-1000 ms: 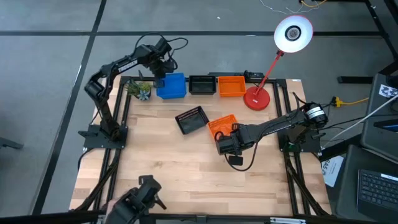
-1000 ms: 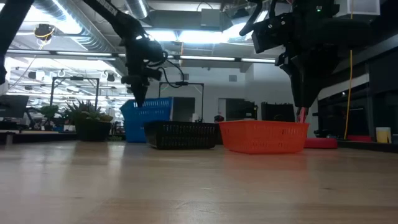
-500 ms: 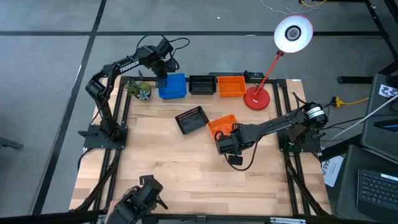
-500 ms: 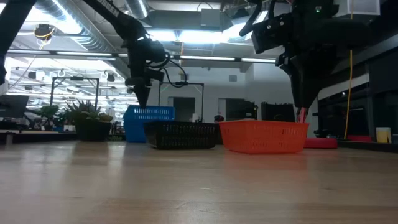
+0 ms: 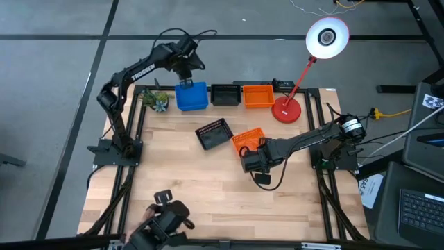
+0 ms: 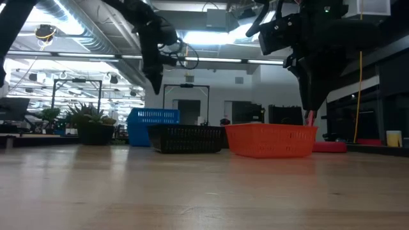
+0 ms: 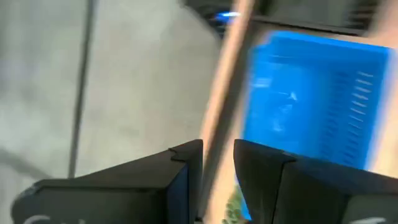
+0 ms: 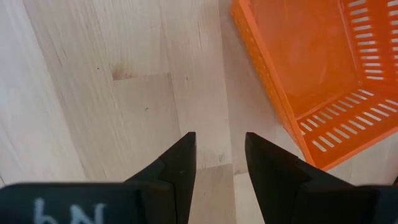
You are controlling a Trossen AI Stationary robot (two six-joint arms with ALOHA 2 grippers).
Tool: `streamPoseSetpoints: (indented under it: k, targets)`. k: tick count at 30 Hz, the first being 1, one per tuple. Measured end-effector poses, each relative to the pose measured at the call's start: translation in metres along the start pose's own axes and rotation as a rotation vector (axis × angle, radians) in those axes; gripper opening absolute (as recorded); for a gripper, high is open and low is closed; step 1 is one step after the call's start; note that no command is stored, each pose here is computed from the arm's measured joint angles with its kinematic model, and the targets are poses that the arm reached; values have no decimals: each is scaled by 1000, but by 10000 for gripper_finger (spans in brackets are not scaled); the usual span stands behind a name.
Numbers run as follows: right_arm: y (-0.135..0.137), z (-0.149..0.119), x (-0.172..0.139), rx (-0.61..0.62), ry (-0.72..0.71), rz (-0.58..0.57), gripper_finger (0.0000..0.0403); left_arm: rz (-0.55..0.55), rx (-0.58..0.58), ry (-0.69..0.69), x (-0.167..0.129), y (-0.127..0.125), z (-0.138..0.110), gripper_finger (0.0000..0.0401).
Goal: Stack baskets by color
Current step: Stack the bottom blue bin on top of the top blue bins
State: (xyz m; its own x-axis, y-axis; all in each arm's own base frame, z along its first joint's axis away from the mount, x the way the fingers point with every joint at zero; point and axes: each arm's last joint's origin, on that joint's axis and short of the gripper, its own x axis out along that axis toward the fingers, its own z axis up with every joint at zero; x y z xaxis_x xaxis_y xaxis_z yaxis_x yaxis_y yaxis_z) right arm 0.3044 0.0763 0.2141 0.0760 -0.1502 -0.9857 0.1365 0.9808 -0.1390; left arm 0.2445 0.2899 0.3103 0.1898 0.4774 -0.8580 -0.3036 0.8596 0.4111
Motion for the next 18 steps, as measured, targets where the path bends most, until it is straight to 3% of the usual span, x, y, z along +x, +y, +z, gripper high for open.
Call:
streamPoseSetpoints:
  k: [6,12,18]
  targets:
    - [0,0,0,16,-11,-27,139,206,-99,79,21,-18,6,81]
    - [4,-2,-1,-3,-19,-46,138,270,-95,81,51,-44,1,80]
    - [4,-3,-1,-1,-14,-49,138,316,-98,36,67,-53,-3,80]
